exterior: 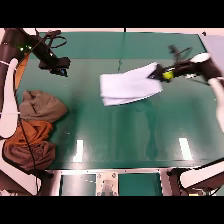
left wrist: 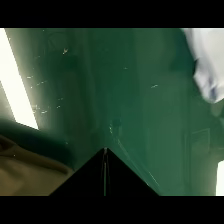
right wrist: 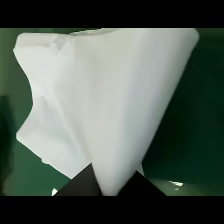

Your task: Fold the shirts.

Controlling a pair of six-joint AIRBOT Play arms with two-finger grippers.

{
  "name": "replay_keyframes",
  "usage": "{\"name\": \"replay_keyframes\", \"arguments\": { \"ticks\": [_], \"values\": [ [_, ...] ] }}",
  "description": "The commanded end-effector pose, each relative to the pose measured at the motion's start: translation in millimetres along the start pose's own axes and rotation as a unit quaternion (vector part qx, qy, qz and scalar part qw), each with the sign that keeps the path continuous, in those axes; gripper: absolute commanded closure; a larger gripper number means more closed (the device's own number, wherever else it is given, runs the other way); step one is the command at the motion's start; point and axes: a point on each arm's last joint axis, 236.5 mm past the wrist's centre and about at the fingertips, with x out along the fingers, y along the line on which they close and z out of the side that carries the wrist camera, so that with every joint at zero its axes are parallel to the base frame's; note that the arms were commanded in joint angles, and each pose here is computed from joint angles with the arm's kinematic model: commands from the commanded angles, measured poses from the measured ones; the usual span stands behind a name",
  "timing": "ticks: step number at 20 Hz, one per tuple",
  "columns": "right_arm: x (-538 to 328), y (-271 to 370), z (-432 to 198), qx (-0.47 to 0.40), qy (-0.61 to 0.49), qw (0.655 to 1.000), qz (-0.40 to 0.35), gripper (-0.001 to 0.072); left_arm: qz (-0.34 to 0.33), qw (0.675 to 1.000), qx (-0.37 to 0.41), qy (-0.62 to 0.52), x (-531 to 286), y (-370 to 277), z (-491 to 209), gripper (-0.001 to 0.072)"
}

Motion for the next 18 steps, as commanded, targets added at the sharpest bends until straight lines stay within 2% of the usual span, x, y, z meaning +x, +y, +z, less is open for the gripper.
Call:
{"name": "replay_keyframes", "arguments": {
  "ticks": [1, 4, 7, 12, 16, 18],
  "values": [
    [-134, -81, 29, 0.054, -0.118, 0.985, -0.111, 0.0701, 0.0, 1.0, 0.0, 0.001, 0, 0, 0, 0.0688],
    [-240, -163, 6, 0.146, -0.191, 0.954, -0.181, 0.0702, 0.0, 1.0, 0.0, -0.008, 0, 0, 4, 0.0688],
    [-286, -233, -52, 0.254, -0.216, 0.921, -0.202, 0.0701, 0.0, 1.0, 0.0, -0.018, 0, 0, 8, 0.0688],
    [-277, -319, -186, 0.444, -0.215, 0.849, -0.187, 0.0701, 0.0, 1.0, 0.0, -0.025, 0, 0, 12, 0.0687],
    [-265, -343, -266, 0.544, -0.244, 0.781, -0.185, 0.0701, 0.0, 1.0, 0.0, -0.025, 0, 0, 12, 0.0688],
    [-260, -345, -293, 0.575, -0.249, 0.759, -0.178, 0.0701, -0.002, 1.0, 0.0, -0.025, 0, -1, 12, 0.0688]
  ]
}}
